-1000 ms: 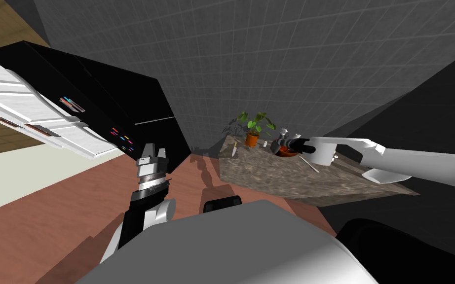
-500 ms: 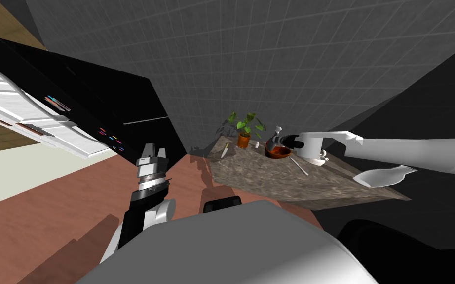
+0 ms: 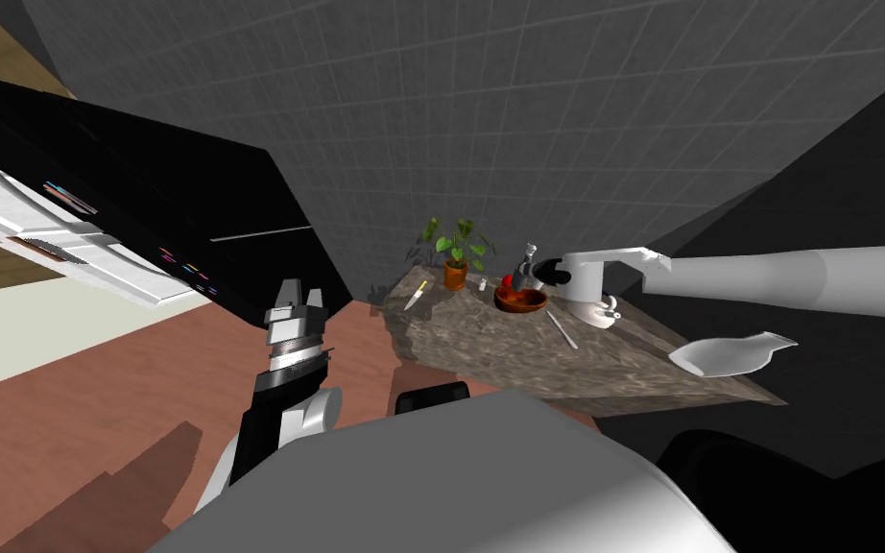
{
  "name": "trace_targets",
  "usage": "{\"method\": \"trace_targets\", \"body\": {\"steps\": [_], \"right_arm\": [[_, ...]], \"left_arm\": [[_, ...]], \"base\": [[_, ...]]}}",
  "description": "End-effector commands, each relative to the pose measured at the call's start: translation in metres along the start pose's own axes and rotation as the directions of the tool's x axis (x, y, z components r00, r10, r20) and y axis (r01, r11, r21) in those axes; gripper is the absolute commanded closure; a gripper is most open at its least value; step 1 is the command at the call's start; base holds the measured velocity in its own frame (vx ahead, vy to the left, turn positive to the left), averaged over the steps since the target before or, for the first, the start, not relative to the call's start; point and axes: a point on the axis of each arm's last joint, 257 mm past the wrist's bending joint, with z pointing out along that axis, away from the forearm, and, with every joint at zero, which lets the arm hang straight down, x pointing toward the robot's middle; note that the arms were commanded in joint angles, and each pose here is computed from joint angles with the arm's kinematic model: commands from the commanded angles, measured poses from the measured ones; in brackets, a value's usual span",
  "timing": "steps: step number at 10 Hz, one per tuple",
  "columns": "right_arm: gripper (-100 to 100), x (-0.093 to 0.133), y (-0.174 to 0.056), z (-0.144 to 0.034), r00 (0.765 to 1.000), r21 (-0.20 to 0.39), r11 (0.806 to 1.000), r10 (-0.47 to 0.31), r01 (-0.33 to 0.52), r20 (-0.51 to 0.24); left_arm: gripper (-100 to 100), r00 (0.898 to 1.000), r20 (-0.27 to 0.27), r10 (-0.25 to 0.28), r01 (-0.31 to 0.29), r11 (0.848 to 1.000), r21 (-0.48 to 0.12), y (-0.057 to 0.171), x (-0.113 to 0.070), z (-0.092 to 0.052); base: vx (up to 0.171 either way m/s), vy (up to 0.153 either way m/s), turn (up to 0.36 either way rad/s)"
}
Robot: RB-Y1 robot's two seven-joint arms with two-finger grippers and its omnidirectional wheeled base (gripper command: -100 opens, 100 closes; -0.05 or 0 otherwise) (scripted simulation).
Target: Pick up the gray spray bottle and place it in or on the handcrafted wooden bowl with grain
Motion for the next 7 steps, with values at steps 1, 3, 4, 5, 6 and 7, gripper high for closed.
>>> {"method": "trace_targets", "body": {"steps": [1, 3, 4, 5, 6, 7], "right_arm": [[100, -0.002, 0.009, 0.001, 1.000, 0.000, 1.000, 0.000, 0.000, -0.001], [100, -0.003, 0.020, 0.001, 1.000, -0.002, 1.000, -0.002, 0.002, 0.000], [100, -0.002, 0.016, 0.000, 1.000, -0.002, 1.000, -0.003, 0.003, -0.002], [-100, -0.003, 0.016, 0.000, 1.000, 0.000, 1.000, -0.002, 0.002, 0.000], [-100, -0.003, 0.015, 0.000, 1.000, 0.001, 1.000, -0.002, 0.002, 0.000], [-100, -0.003, 0.015, 0.000, 1.000, 0.001, 1.000, -0.002, 0.002, 0.000]], "left_arm": [[0, 1.000, 0.000, 0.000, 0.000, 1.000, 0.000, 0.000, 0.000, 0.000], [0, 1.000, 0.000, 0.000, 0.000, 1.000, 0.000, 0.000, 0.000, 0.000], [0, 1.000, 0.000, 0.000, 0.000, 1.000, 0.000, 0.000, 0.000, 0.000], [0, 1.000, 0.000, 0.000, 0.000, 1.000, 0.000, 0.000, 0.000, 0.000], [0, 1.000, 0.000, -0.001, 0.001, 1.000, 0.000, 0.000, 0.000, 0.000], [0, 1.000, 0.000, -0.001, 0.001, 1.000, 0.000, 0.000, 0.000, 0.000]], "base": [[0.019, -0.298, 0.006], [0.026, -0.239, -0.002], [0.020, -0.111, 0.016], [0.003, -0.022, 0.000], [0.002, -0.010, 0.000], [0.000, 0.000, 0.000]]}}
